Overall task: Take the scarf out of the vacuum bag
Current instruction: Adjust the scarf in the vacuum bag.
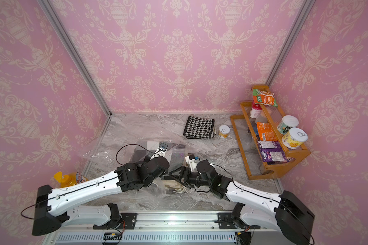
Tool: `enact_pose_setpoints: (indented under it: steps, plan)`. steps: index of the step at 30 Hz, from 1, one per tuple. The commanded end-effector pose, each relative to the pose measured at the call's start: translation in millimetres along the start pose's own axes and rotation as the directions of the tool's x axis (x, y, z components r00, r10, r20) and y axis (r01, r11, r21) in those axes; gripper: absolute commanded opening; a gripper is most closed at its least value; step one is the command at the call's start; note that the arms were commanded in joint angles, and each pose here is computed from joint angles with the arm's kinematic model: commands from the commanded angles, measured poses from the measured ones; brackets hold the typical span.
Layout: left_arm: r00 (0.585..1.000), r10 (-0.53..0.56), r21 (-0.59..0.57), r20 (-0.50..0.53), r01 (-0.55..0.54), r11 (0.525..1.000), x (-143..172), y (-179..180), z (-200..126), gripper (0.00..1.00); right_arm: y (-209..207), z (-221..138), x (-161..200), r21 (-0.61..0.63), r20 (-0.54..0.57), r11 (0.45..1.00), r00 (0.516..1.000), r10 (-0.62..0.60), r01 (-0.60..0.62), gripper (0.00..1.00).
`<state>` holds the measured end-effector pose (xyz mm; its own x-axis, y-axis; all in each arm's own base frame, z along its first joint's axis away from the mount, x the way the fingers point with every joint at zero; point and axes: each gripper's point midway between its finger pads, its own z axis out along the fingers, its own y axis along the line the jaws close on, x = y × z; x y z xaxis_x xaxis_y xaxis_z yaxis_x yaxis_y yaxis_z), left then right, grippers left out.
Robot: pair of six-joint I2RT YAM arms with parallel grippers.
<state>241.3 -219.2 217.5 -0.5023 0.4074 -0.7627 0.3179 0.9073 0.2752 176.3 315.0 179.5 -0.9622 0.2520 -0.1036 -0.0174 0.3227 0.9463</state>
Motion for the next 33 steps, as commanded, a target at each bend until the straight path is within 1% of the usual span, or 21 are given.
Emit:
enact_pose_setpoints:
  steps: [1,5,9,14,18,21,26,28,29,31,32,33]
  plan:
    - [0.999,-0.019,-0.013,0.033,0.019,1.0,-6.6,6.7,-7.6,0.0,20.7,0.9,-10.3,-0.019,0.027,0.999,0.999,-0.046,0.047,0.76]
    - [0.999,-0.032,-0.004,0.037,0.032,0.999,-7.5,8.5,-10.9,0.0,20.5,1.3,-15.6,-0.009,0.033,0.999,0.999,-0.043,0.044,0.77]
    - [0.998,-0.038,-0.004,0.048,0.038,0.999,-8.2,11.3,-13.8,0.0,2.9,7.3,-15.6,0.021,0.029,1.0,0.999,-0.017,0.016,0.77]
    - [0.999,-0.032,-0.007,0.042,0.032,0.999,-7.6,11.1,-12.9,0.0,-10.9,20.5,-10.0,-0.021,0.005,0.999,0.999,0.048,-0.048,0.77]
    - [0.999,-0.028,-0.007,0.041,0.028,1.0,-6.8,10.4,-11.8,0.0,-12.9,28.3,-5.2,-0.022,-0.003,0.999,0.999,0.049,-0.049,0.79]
    - [0.999,-0.024,-0.003,0.04,0.024,1.0,-7.0,8.0,-10.6,0.0,-16.9,31.9,-7.7,-0.012,0.012,0.999,0.999,0.051,-0.051,0.8]
    - [0.999,-0.022,0.006,0.034,0.022,1.0,-6.5,3.7,-8.0,0.0,-25.5,30.8,-20.3,0.017,0.084,0.998,0.995,0.059,-0.061,0.76]
    - [0.999,-0.021,0.007,0.034,0.02,1.0,-6.4,3.2,-7.6,0.0,-26.7,30.1,-26.0,0.022,0.1,0.998,0.993,0.065,-0.067,0.71]
    - [0.999,-0.02,0.008,0.034,0.02,1.0,-6.7,2.7,-7.3,0.0,-26.4,30.0,-27.9,0.019,0.103,0.997,0.992,0.066,-0.069,0.64]
    - [0.999,-0.02,0.008,0.034,0.02,1.0,-7.2,2.4,-7.1,0.0,-18.5,30.0,-32.5,-0.004,0.106,0.998,0.992,0.062,-0.062,0.56]
    - [0.999,-0.018,0.008,0.034,0.018,1.0,-6.9,2.2,-7.1,0.0,-12.4,30.1,-33.4,-0.017,0.102,0.998,0.993,0.057,-0.055,0.52]
    - [0.999,-0.019,0.009,0.035,0.019,1.0,-7.4,2.2,-7.1,0.0,-5.2,30.2,-34.1,-0.028,0.097,0.999,0.994,0.045,-0.042,0.51]
